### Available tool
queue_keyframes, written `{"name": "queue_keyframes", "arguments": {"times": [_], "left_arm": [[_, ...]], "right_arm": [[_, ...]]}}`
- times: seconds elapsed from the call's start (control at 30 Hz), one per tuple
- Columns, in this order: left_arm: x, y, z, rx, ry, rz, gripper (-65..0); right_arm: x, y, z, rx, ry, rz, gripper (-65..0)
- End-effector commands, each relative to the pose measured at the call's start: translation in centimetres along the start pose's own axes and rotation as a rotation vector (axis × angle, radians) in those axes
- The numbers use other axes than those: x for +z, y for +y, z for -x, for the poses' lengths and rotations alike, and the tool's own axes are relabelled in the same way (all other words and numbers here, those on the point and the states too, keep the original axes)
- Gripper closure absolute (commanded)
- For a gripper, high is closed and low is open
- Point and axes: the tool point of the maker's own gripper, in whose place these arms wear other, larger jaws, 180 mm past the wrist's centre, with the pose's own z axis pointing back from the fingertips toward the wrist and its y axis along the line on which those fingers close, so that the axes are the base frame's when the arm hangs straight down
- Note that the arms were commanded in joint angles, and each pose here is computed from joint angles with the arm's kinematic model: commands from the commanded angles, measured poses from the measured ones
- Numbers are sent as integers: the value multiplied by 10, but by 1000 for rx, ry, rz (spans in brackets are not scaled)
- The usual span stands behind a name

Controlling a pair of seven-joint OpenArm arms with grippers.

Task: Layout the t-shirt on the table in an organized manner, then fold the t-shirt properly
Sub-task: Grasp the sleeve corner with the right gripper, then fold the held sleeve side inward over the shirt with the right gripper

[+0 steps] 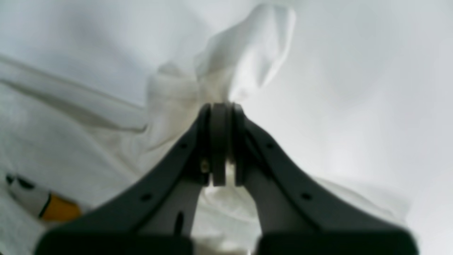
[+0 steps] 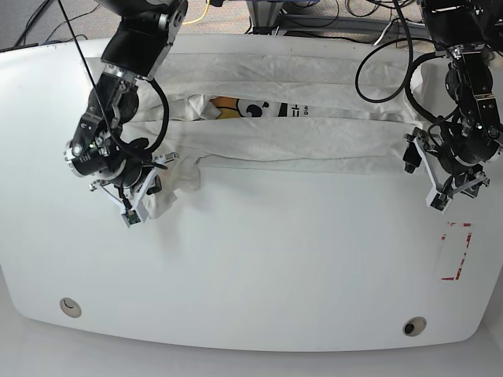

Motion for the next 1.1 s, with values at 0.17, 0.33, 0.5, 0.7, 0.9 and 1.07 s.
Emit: {"name": "queue_keyframes", "arguments": {"times": [0.17,0.33,0.5,0.7,0.9,1.07], "left_arm": [[5,7,-11,-10,-36,-20,-500],[2,0,-13,4,-42,-6,-500],[-2,-1,-7,15,-25,5,-500],[-11,-3,5,39,10,28,-500],[-17,-4,13,56,36,42,-500],[-18,-2,10,59,31,39,-500]], "right_arm": [[48,32,7,59,-93,-90,-13],[62,63,33,37,-124,-286,-13],[75,81,53,3,-125,-414,-14],[86,84,79,-3,-72,-468,-16],[91,83,105,32,20,-478,-225],[99,89,120,97,94,-535,-549]]}}
